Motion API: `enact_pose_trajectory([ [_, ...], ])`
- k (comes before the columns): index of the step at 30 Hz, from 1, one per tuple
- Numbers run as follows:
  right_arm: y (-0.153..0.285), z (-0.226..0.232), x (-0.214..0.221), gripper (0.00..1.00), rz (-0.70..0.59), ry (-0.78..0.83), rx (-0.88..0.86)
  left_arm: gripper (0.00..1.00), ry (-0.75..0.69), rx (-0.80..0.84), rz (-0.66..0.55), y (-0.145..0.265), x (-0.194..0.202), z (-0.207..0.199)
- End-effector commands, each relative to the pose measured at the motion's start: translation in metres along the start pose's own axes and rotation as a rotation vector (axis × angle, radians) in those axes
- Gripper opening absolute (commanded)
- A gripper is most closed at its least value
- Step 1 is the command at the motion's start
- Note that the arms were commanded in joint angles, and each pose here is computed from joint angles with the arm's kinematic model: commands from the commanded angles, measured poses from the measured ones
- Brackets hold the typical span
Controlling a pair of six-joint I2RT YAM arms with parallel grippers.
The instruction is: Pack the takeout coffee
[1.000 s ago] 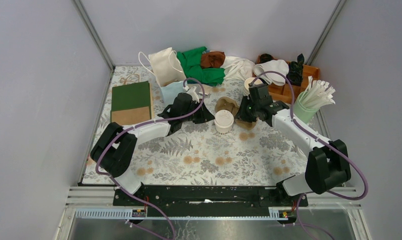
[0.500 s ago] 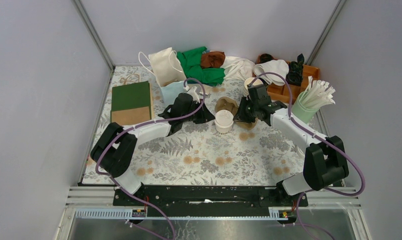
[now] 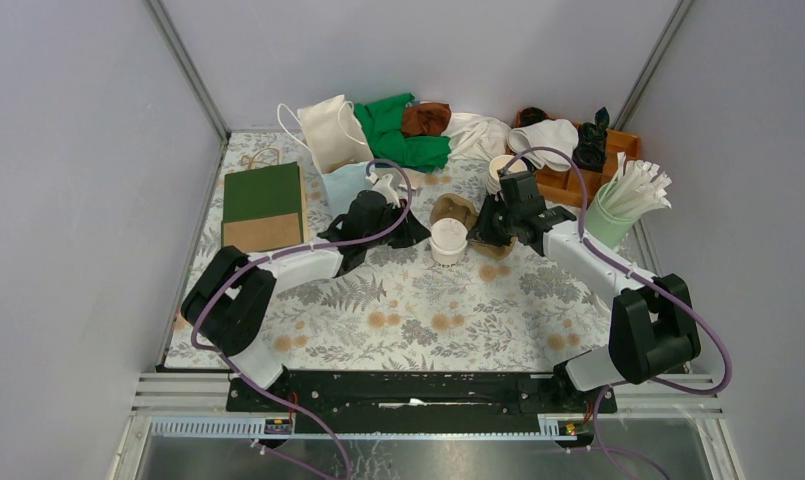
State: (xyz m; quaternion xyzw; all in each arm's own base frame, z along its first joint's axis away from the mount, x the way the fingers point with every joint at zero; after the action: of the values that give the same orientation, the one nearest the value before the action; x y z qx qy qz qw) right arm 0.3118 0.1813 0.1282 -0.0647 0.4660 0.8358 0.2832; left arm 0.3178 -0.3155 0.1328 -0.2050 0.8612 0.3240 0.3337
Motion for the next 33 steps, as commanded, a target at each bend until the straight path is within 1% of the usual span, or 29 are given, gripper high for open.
enact_pose_trajectory([
  [1,0.000,-0.017,0.011,0.20,0.046,0.011,0.088,0.11,-0.026,-0.095,0.120,0.003,0.037,0.018],
  [6,0.016,0.003,-0.012,0.22,-0.009,0.045,0.074,0.12,-0.076,-0.073,0.070,0.010,-0.002,-0.006],
  [10,0.025,0.012,-0.025,0.28,-0.041,0.074,0.079,0.17,-0.111,-0.058,0.035,0.016,-0.028,-0.022],
  [12,0.031,0.014,-0.031,0.33,-0.061,0.087,0.086,0.20,-0.122,-0.051,0.027,0.019,-0.037,-0.029],
  [14,0.036,0.019,-0.035,0.40,-0.072,0.098,0.079,0.23,-0.134,-0.040,0.018,0.022,-0.046,-0.036],
  [16,0.042,0.024,-0.037,0.52,-0.076,0.108,0.065,0.26,-0.145,-0.036,0.011,0.026,-0.051,-0.041],
  [18,0.046,0.028,-0.037,0.71,-0.074,0.133,0.071,0.27,-0.154,-0.041,0.004,0.033,-0.055,-0.044],
  [19,0.046,0.030,-0.035,0.86,-0.069,0.153,0.096,0.27,-0.159,-0.043,-0.003,0.039,-0.058,-0.047],
  [20,0.046,0.032,-0.035,0.97,-0.074,0.175,0.128,0.28,-0.166,-0.044,-0.011,0.045,-0.060,-0.050],
  [21,0.046,0.034,-0.033,0.99,-0.077,0.202,0.163,0.29,-0.173,-0.048,-0.019,0.052,-0.062,-0.051],
  [23,0.043,0.041,-0.025,1.00,-0.073,0.235,0.206,0.32,-0.190,-0.062,-0.036,0.067,-0.067,-0.054],
  [25,0.039,0.047,-0.023,1.00,-0.087,0.246,0.231,0.39,-0.210,-0.087,-0.060,0.085,-0.074,-0.056],
  [27,0.034,0.052,-0.020,1.00,-0.095,0.255,0.270,0.51,-0.232,-0.121,-0.094,0.107,-0.083,-0.057],
  [33,0.013,0.058,-0.014,1.00,-0.087,0.264,0.369,0.97,-0.266,-0.298,-0.245,0.184,-0.115,-0.045],
])
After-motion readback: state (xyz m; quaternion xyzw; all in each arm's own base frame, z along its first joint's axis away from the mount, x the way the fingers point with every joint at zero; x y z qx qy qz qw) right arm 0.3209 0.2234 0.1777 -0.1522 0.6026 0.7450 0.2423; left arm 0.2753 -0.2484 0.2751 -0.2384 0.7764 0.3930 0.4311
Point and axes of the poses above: each gripper's point midway between its finger pads, its own y axis back along the fingers, its own z axis along the line the jaws close on, x = y × z, the point moved 2 cm from there along y, back along the fingers, and after that the axes turned 9 degrees about -y, right-handed, at the moved point
